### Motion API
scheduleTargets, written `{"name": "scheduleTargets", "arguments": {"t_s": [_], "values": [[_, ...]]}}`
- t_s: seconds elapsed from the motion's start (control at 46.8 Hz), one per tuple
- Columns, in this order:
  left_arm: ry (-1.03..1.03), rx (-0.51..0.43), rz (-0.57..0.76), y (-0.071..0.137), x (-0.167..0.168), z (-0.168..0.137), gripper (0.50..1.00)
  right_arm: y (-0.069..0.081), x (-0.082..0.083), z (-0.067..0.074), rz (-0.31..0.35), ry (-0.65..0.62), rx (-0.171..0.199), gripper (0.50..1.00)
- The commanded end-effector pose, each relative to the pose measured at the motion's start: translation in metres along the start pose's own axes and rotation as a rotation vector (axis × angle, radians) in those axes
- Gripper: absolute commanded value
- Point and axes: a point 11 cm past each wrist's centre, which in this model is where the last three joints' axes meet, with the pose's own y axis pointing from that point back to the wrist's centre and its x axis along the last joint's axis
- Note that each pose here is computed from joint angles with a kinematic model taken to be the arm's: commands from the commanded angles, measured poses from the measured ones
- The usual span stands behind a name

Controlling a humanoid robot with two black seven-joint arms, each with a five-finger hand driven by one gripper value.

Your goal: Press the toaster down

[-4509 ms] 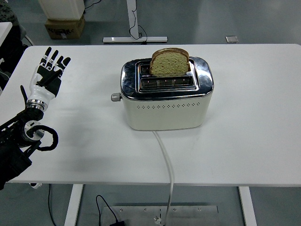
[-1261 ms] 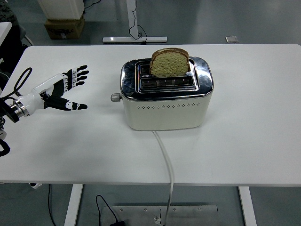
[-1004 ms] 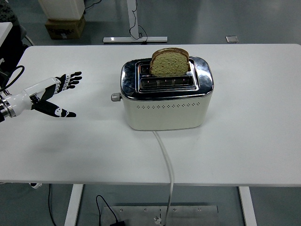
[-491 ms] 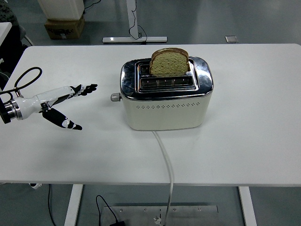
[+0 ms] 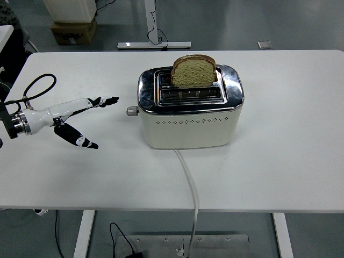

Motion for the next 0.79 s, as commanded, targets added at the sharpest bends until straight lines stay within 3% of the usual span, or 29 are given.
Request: {"name": "scheduleTargets", "arguments": {"t_s": [0.0, 0.769], "values": [[-0.013, -0.009, -0.012, -0.002, -0.0025, 0.0038, 1.0, 0.0, -0.0001, -0.0001, 0.0, 0.0, 0.001, 0.998], [-0.087, -0.003, -0.047, -0.0067, -0.0116, 0.0039, 1.0, 0.0, -0.0001, -0.0001, 0.0, 0.0, 0.001, 0.998]]}}
